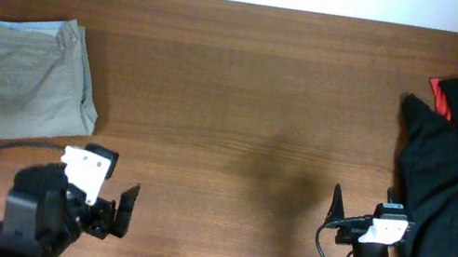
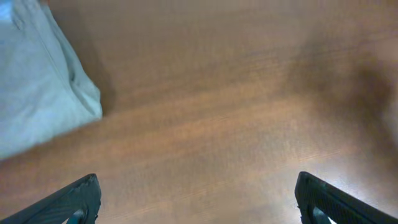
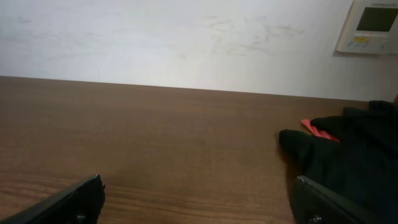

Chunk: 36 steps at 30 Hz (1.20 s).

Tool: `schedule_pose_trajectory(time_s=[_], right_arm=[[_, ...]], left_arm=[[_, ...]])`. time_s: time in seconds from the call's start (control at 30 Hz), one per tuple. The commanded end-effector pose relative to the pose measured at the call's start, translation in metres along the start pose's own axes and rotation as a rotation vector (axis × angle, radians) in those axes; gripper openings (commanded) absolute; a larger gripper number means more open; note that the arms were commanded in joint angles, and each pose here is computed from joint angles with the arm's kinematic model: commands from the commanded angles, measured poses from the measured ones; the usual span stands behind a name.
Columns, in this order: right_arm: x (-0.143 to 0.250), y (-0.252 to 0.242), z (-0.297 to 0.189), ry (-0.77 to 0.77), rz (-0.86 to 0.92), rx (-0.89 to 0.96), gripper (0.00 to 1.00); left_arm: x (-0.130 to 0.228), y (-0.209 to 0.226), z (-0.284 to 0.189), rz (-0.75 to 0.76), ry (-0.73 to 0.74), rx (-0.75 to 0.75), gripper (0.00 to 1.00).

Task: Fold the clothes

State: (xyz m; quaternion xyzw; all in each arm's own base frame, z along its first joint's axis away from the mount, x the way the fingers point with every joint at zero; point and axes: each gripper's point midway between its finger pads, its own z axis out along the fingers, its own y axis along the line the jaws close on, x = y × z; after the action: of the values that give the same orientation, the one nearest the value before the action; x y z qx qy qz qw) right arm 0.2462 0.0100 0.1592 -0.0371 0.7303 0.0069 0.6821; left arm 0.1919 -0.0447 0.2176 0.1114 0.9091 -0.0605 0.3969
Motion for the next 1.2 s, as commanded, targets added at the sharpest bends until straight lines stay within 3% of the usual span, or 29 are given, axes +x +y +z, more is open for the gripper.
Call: schedule_pose_trajectory(time_s=[0.0,0.23,0.37,0.53,1.17], right_arm=[[0.002,0.000,0.000,0.002,-0.002,-0.001,0.99],[0.002,0.000,0.000,0.002,-0.002,-0.001,0.99],[0.002,0.000,0.000,0.002,-0.002,-0.001,0.99],[0.002,0.000,0.000,0.002,-0.002,-0.001,0.99],[0.002,0.000,0.000,0.002,-0.002,-0.001,0.99]], left_arm=[[0.019,0.005,0.021,0.023,-0.125,-0.028,0.99],[-0.003,0.023,0.048,0.037,-0.598,-0.111,1.00],[-0.015,0.031,0.048,0.053,-0.799,-0.154,0.99],[0.012,0.033,0.074,0.034,-0.670,-0.147,0.99],[0.011,0.034,0.073,0.033,-0.671,-0.151,0.99]])
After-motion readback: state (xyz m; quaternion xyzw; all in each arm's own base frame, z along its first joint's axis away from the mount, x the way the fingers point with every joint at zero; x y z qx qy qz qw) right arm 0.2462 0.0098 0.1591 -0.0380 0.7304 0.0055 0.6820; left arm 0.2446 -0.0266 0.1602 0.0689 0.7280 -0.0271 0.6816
